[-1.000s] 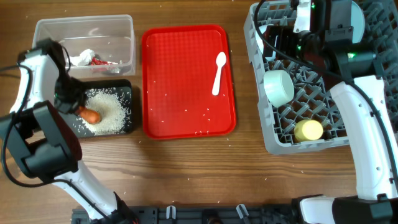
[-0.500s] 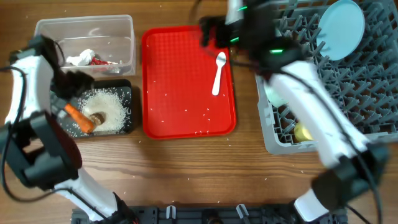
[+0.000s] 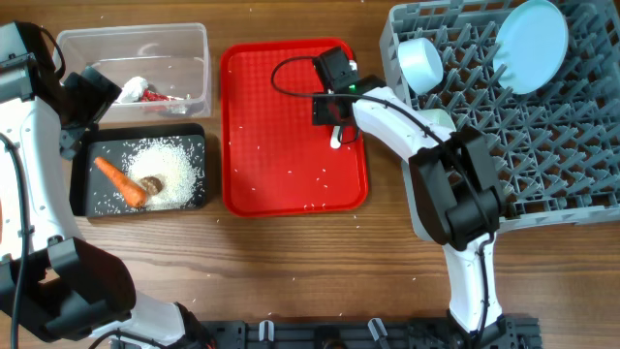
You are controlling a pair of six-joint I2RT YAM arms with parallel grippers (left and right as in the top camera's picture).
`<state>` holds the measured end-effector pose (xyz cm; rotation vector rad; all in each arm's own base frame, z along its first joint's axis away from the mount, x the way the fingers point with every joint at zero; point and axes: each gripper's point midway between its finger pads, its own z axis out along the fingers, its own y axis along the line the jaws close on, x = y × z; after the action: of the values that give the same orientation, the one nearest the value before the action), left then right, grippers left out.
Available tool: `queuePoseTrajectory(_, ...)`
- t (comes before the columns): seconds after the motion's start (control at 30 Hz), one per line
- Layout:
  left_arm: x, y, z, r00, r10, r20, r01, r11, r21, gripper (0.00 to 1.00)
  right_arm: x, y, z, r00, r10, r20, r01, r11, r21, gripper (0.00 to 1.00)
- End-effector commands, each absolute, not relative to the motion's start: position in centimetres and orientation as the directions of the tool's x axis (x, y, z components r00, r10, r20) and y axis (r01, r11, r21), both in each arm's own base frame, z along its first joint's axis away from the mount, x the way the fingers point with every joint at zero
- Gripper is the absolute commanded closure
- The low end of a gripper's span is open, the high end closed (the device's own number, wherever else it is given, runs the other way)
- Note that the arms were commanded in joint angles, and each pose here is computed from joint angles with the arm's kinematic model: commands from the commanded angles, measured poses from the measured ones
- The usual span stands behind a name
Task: Sort waste into correct bins and load items into the dishwasher rack
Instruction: 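Grasp the white spoon with the right gripper and lift it, then place the white spoon upright in the dish rack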
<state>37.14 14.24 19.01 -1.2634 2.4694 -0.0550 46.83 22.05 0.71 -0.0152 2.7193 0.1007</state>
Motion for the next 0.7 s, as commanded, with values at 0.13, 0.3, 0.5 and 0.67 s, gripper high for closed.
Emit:
queuePoseTrajectory(0.13,37.1,13.8,18.8,-0.557,-0.779,-0.288,-0.763,0.617,-0.193,0.0,45.7,21.1,-4.6,-0.954,0.002,-0.301,-0.017,0.998,0.059,0.73)
queuePoseTrajectory(0.3,36.9,13.7,18.7,-0.56,-0.779,-0.282,-0.764,0.617,-0.189,0.0,45.5,21.0,-4.6,-0.955,-0.048,-0.294,-0.063,0.997,0.041,0.94)
queuePoseTrajectory(0.5,36.8,13.7,18.7,-0.561,-0.78,-0.279,-0.765,0.617,-0.187,0.0,44.3,20.6,-4.5,-0.963,-0.107,-0.249,-0.116,0.993,0.02,0.96)
queuePoseTrajectory(0.67,36.9,13.5,18.7,-0.564,-0.777,-0.279,-0.762,0.62,-0.187,0.0,45.0,20.8,2.4,-0.938,-0.123,-0.323,-0.163,0.982,0.098,0.96)
